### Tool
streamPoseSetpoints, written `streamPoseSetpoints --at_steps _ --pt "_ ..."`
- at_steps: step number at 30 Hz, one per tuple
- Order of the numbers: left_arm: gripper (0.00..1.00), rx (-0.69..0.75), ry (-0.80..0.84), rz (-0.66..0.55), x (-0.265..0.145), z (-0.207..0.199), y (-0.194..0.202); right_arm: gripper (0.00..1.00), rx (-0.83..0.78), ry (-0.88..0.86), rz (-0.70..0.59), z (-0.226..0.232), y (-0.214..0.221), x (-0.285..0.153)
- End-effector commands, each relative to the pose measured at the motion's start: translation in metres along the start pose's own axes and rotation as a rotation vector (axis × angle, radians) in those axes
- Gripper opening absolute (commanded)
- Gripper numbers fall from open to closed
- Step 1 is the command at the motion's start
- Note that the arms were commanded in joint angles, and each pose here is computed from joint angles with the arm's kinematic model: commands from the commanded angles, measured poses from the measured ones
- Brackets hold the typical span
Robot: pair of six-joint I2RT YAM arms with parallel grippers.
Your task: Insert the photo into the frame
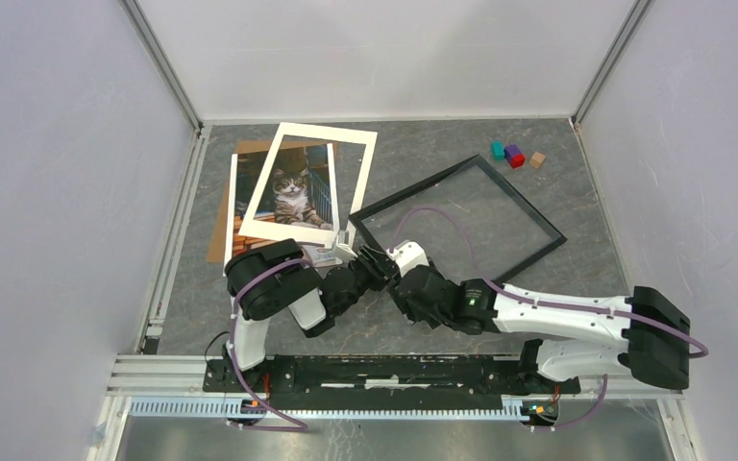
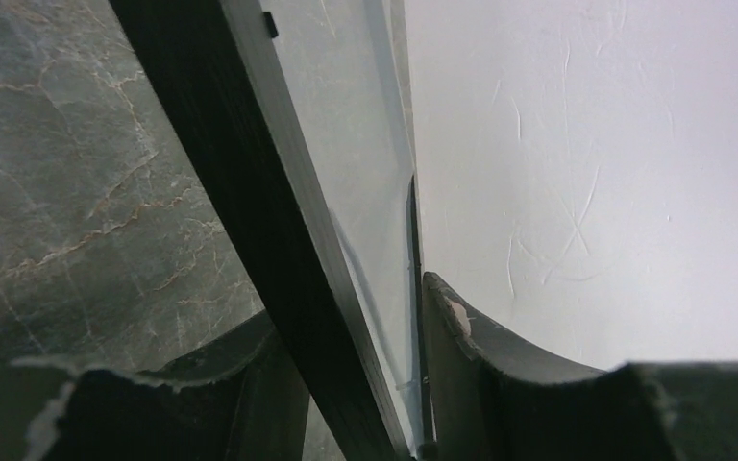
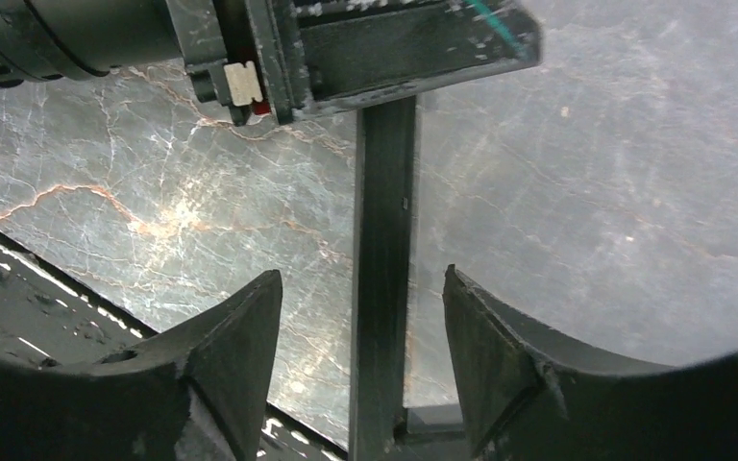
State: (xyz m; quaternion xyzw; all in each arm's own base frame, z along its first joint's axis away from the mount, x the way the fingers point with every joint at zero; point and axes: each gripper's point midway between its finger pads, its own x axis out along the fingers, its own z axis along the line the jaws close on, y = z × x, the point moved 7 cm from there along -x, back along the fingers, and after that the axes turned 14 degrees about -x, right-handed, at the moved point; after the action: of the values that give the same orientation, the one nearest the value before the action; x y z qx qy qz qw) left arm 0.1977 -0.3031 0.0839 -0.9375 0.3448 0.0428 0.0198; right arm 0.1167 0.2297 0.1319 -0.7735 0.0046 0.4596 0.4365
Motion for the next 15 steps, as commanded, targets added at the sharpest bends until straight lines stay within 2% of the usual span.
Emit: streamPoseSetpoints --at_steps 1,5,8,11,15 --pt "0.5 0.077 0.137 0.05 0.004 -0.031 0.0 0.7 0.036 0.081 -0.064 -0.023 -0.026 -0.033" --pt "0.49 0.072 0.17 0.067 0.008 -0.041 -0.001 0.76 0.055 0.128 -0.088 -0.041 -0.032 -0.059" --pt "0.49 0.05 0.168 0.068 0.008 -0.042 -0.003 0.8 0.091 0.186 -0.059 -0.053 -0.023 -0.073" --pt "0.49 0.023 0.156 0.072 0.005 -0.04 -0.005 0.88 0.237 0.243 -0.018 -0.066 -0.003 -0.075" --pt "0.48 0.028 0.15 0.075 -0.003 -0.04 -0.006 0.9 0.349 0.296 -0.009 -0.081 0.018 -0.068"
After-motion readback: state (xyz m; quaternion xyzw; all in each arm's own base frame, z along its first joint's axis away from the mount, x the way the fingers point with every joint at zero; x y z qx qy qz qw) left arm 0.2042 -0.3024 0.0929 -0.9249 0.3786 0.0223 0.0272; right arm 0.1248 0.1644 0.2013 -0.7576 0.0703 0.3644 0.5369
